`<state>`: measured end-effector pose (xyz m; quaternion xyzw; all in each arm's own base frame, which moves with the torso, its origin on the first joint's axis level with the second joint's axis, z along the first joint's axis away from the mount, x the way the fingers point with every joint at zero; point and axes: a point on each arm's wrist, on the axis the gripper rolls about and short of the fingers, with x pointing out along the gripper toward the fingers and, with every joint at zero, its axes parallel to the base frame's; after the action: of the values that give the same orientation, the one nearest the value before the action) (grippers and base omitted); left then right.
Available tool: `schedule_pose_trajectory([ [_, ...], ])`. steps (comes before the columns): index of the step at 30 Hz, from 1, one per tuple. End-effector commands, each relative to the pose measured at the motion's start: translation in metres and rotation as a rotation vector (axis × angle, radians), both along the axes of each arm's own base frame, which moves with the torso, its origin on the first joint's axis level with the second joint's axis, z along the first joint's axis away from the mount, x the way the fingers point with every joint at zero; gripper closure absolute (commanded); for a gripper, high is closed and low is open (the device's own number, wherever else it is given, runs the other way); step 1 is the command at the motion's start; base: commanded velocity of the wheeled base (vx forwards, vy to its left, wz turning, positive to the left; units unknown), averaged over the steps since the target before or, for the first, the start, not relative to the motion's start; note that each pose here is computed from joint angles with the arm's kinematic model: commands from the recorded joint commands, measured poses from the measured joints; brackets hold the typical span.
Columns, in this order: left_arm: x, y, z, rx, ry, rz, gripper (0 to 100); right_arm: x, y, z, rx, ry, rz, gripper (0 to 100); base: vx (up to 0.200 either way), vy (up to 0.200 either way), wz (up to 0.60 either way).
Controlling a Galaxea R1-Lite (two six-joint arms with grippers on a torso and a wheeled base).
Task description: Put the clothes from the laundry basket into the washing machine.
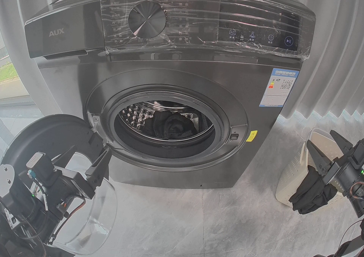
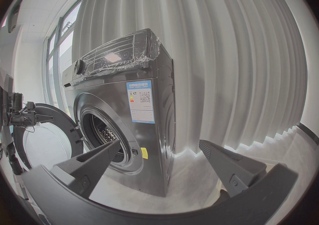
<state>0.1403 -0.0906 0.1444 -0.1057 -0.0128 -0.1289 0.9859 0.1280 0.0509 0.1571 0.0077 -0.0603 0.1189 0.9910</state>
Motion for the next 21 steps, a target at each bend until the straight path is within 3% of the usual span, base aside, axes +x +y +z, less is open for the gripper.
schedule_pose_trajectory([
  [1,0.002,0.002,-0.006,0.023,0.026,0.021,0,-0.012,-0.009,0.001,0.010,-0.009,-0.051,0,0.000,0.000,0.00],
  [6,0.000,0.004,-0.009,0.032,0.034,0.019,0,-0.023,-0.013,0.003,0.016,-0.010,-0.055,0,0.000,0.000,0.00],
  [10,-0.002,0.005,-0.007,0.053,0.019,0.032,0,-0.028,-0.016,0.003,0.014,-0.008,-0.056,0,-0.200,0.000,0.00],
  [15,-0.008,0.008,-0.005,0.045,0.006,0.030,0,-0.031,-0.017,0.005,0.014,-0.025,-0.057,0,-0.200,0.000,0.00],
  [21,-0.016,0.013,0.001,0.032,-0.011,0.028,0,-0.039,-0.020,0.004,0.001,-0.026,-0.062,0,0.000,0.000,0.00],
])
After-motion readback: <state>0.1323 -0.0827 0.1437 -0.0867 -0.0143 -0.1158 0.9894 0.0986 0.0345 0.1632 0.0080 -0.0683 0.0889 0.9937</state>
